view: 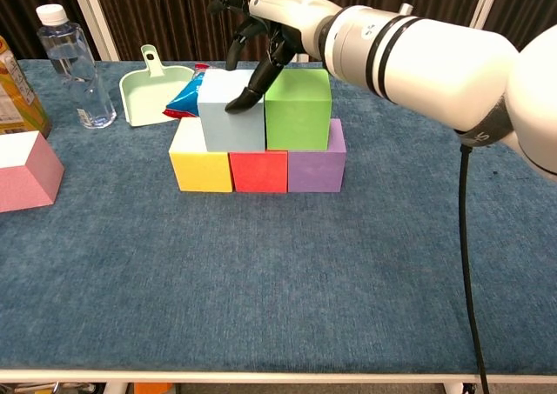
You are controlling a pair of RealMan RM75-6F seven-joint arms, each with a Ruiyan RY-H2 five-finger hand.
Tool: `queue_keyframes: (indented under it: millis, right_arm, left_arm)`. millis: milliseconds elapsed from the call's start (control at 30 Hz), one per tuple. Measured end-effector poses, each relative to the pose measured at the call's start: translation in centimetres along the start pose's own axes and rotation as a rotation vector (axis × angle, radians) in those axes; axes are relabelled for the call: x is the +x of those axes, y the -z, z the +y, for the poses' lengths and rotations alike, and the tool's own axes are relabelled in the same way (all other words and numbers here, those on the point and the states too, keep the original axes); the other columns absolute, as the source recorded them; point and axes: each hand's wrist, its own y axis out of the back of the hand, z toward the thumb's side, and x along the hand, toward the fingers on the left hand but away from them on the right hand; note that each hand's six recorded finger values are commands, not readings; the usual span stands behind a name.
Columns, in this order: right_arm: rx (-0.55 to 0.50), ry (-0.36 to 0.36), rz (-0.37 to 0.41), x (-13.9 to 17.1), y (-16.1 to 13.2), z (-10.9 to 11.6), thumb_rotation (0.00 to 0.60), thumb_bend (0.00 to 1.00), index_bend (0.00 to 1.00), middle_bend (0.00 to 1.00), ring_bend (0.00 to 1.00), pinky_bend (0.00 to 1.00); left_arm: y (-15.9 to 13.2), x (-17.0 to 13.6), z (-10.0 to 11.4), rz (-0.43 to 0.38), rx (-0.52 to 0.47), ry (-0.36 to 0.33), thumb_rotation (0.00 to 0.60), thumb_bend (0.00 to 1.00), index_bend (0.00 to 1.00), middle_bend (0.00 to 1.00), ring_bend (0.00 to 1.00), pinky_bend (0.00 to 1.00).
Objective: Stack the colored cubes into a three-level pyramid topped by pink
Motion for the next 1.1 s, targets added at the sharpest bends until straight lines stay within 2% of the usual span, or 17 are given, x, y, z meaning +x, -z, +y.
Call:
queue_keyframes:
  millis: [400,633,867,1100]
  right_arm:
    - [-0.029,0.013,0.009,0.4,-0.2,0.6,0.600,0.02,0.00,0.27,0.00,0.00]
    - [-0.049,0.061,0.043,1.9,-0.4,2.9,0.600,0.00,0.00,0.24,0.00,0.00]
    - [0.018,0.067,-0.004,4.1,2.8,5.3,0.600,0.00,0.00,0.20,0.00,0.00]
    - [0.029,-0.019,-0.062,5.1,5.7,4.6,0.600,0.00,0.00,0.21,0.00,0.00]
  left_arm:
    - [-0.3,0.0,-0.2,-0.004,0.007,0.005,0.600,0.11,0.09,0.05,0.00,0.11]
    - [-0.6,0.3,-0.9,-0.006,0.017,0.021,0.600,0.11,0.09,0.05,0.00,0.11]
    - [-0.8,0.5,-1.6,-0.007,0.030,0.037,0.600,0.11,0.09,0.05,0.00,0.11]
    - [-0.8,0.4,-2.2,-0.001,0.038,0.046,0.600,0.11,0.09,0.05,0.00,0.11]
